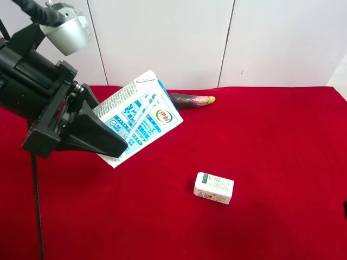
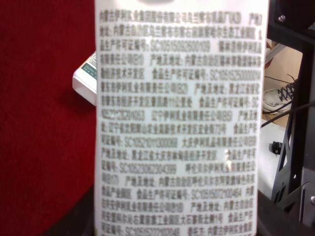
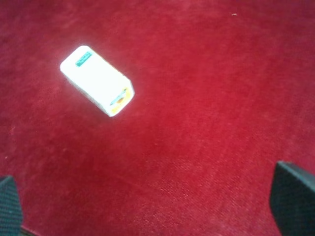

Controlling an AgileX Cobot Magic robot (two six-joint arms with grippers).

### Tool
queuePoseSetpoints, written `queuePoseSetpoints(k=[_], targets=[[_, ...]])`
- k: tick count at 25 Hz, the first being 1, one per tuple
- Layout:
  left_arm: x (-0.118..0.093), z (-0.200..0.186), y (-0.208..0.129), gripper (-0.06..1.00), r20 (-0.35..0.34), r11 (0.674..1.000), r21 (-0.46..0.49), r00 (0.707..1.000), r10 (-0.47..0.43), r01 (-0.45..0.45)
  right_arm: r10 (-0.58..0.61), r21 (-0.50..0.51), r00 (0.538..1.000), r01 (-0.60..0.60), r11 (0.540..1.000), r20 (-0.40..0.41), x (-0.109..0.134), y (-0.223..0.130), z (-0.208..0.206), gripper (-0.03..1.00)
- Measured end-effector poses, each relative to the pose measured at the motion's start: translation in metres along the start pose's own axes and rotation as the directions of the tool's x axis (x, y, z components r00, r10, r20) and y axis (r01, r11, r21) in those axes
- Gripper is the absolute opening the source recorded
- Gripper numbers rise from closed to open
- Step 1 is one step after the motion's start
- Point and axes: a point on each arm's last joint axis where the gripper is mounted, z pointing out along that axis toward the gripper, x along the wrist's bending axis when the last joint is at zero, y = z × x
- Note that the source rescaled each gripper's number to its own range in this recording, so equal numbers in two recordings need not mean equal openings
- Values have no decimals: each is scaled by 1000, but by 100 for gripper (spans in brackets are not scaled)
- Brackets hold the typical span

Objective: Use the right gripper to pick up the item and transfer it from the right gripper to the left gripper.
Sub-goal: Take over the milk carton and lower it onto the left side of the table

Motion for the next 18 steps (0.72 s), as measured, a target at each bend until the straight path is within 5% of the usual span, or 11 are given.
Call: queuePoseSetpoints(k=[10, 18], targets=[[0, 0, 0, 0, 0, 1000, 1, 1000, 0, 0, 269, -259, 919, -195, 946, 289, -1, -19, -25, 100], [2, 0, 1, 0, -20, 996, -8, 996, -89, 89, 314, -275, 886, -226, 934, 340, -1, -19, -26, 100]])
